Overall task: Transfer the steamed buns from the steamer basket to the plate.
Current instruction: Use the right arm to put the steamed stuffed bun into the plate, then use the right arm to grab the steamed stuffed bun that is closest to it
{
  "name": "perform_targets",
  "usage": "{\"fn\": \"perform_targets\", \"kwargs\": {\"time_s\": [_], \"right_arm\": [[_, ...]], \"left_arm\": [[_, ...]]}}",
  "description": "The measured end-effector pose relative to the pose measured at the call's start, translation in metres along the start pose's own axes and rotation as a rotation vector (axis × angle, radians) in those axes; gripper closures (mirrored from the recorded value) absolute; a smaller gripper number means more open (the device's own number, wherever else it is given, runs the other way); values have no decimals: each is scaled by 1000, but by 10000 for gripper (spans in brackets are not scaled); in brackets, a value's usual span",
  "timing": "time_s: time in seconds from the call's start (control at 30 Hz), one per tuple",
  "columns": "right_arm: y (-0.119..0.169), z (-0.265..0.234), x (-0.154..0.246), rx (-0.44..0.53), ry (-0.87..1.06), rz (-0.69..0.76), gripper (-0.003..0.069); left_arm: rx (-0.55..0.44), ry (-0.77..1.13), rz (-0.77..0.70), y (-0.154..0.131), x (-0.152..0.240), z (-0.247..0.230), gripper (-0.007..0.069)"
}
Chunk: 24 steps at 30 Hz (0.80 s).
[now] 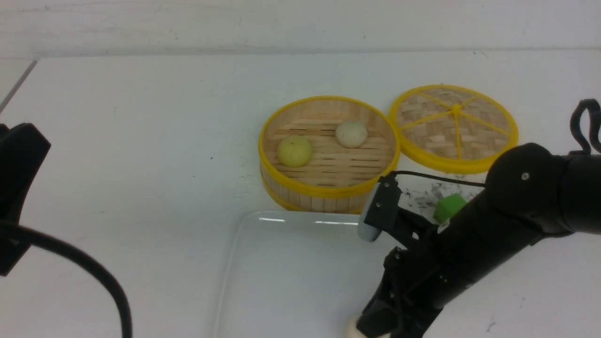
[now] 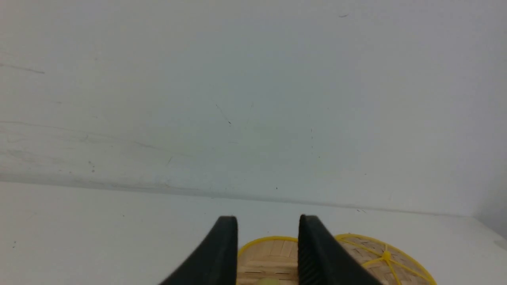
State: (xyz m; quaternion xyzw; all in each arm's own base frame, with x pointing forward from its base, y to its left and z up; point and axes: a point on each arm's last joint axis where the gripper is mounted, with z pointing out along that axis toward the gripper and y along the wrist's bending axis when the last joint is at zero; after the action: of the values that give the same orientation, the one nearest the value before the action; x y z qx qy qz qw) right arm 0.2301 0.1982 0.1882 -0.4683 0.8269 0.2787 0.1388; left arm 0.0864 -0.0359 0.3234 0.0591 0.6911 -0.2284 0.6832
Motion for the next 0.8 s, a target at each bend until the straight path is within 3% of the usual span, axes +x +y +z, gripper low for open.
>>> {"fn": "perform_targets", "kwargs": {"time_s": [0.2,0.37,0.43,0.47,0.57,0.67,0.8], "right_arm": [[-3,0,1,35,10,-13,616],[-4,0,2,46,20,-5,524],[-6,0,1,67,7,11,400],[-6,0,1,68,6,12,391],[-8,-4,-4,102,-26,12,253],[-8,-20,-20,172,-114,-25,191],[-4,-58,-53,304,-298,-91,178]], "left_arm": [[-2,6,12,0,1,0,375],[-3,16,32,0,1,0,375],[-3,17,34,0,2,0,375],[-3,17,34,0,2,0,375],[-4,18,35,0,2,0,375],[-4,18,36,0,2,0,375],[-4,18,34,0,2,0,375]]}}
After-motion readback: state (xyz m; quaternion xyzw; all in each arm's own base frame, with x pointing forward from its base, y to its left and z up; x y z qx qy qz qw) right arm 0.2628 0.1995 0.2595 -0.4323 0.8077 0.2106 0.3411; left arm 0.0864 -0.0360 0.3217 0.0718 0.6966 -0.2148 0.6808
